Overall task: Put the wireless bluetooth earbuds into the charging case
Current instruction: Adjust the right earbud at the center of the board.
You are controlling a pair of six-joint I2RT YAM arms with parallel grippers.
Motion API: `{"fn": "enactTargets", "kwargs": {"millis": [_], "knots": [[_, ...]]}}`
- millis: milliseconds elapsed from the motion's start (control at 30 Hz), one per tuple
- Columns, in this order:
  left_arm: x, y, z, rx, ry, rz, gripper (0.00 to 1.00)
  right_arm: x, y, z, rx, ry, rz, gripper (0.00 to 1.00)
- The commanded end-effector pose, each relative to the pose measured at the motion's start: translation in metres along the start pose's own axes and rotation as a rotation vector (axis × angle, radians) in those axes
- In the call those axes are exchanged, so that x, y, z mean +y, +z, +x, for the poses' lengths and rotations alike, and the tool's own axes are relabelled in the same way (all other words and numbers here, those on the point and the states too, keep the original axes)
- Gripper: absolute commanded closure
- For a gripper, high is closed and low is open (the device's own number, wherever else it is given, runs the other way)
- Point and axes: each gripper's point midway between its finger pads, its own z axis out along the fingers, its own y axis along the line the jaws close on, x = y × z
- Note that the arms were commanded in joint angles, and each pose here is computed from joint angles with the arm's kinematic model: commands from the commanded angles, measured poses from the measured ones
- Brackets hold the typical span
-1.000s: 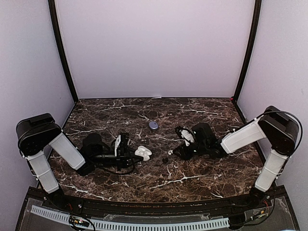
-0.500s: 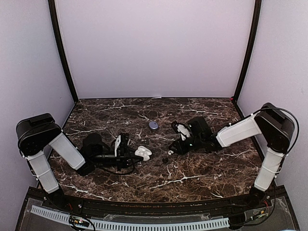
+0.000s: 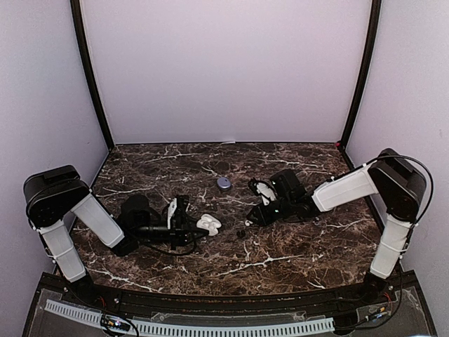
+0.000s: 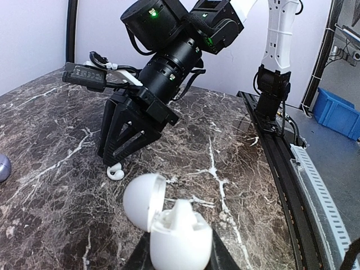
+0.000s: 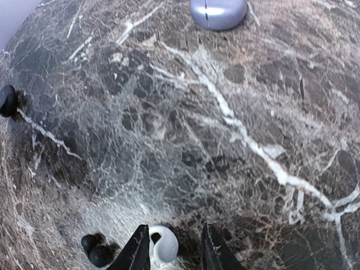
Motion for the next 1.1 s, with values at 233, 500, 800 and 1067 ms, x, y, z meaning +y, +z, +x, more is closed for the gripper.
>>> {"fn": "enactTargets", "kwargs": {"millis": [233,500,800,1067], "knots": [[-0.004,0.002,-0.010,-0.019,0.019,0.035,0.82,-0.004,-0.007,0.016,0.029,-0.003,0.028,0.71],[-0.005,0.001,-0.010,-0.018,0.021,0.038,0.82,0.001,-0.019,0.023,0.024,-0.018,0.020,0.71],[-0.005,0.001,-0.011,-0.016,0.023,0.037,0.82,-0.003,-0.034,0.031,0.019,-0.012,0.058,0.70],[-0.006,0.001,-0.013,-0.020,0.025,0.039,0.82,0.007,-0.042,0.016,-0.017,-0.013,0.032,0.68]]}}
